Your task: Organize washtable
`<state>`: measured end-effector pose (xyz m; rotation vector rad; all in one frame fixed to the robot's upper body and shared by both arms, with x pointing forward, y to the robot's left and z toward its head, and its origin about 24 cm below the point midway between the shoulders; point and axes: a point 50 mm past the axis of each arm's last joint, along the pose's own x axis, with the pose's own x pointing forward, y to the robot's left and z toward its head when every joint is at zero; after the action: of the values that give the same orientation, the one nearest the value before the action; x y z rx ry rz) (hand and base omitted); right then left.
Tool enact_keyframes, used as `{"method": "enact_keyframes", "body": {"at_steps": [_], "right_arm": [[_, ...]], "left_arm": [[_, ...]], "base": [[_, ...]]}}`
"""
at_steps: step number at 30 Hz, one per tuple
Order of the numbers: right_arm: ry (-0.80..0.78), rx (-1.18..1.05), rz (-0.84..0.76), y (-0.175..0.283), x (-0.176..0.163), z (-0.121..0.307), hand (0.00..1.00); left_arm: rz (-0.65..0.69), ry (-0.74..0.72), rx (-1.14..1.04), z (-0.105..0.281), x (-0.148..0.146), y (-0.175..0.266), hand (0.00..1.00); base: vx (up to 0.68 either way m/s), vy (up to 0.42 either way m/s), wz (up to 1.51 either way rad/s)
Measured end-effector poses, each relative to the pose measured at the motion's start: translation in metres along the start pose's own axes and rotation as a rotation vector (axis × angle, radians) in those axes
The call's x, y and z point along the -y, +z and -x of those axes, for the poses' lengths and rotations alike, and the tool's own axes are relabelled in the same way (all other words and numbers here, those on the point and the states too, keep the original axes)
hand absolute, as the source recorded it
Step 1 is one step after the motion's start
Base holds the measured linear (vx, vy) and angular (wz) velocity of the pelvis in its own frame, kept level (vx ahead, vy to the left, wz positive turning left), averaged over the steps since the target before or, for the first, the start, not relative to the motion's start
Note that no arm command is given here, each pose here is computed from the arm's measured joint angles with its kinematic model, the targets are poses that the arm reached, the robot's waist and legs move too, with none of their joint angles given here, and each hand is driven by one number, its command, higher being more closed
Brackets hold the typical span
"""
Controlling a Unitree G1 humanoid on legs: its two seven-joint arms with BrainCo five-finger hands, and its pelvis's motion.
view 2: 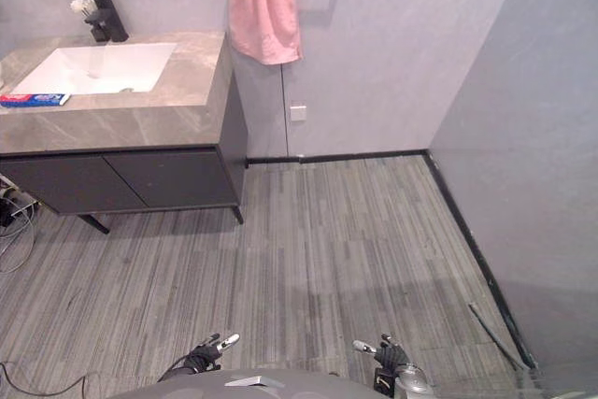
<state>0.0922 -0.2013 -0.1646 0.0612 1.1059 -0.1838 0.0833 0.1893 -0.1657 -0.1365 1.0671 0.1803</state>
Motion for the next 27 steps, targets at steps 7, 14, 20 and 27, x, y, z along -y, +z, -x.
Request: {"method": "enact_keyframes", "body": {"at_steps": [7, 14, 20, 27], "right_arm": [[0.003, 0.0, 0.0, 0.0, 0.0, 0.0, 0.0], [0.015, 0.001, 0.002, 0.0, -0.001, 0.0, 0.0], [0.025, -0.008, 0.009, 0.004, -0.002, -0.001, 0.0], [0.004, 0.045, -0.157, 0.018, 0.0, -0.004, 0.0]], "left_arm": [[0.0, -0.001, -0.001, 0.0, 0.0, 0.0, 0.0], [-0.002, 0.001, 0.0, 0.0, -0.002, 0.0, 0.0], [0.001, 0.007, 0.006, 0.0, -0.005, 0.002, 0.0], [0.001, 0.017, 0.034, -0.003, -0.01, 0.014, 0.0]], "base": [[0.01, -0.001, 0.0], [-0.02, 0.002, -0.02], [0.01, 0.009, -0.09], [0.05, 0.1, 0.4]]}}
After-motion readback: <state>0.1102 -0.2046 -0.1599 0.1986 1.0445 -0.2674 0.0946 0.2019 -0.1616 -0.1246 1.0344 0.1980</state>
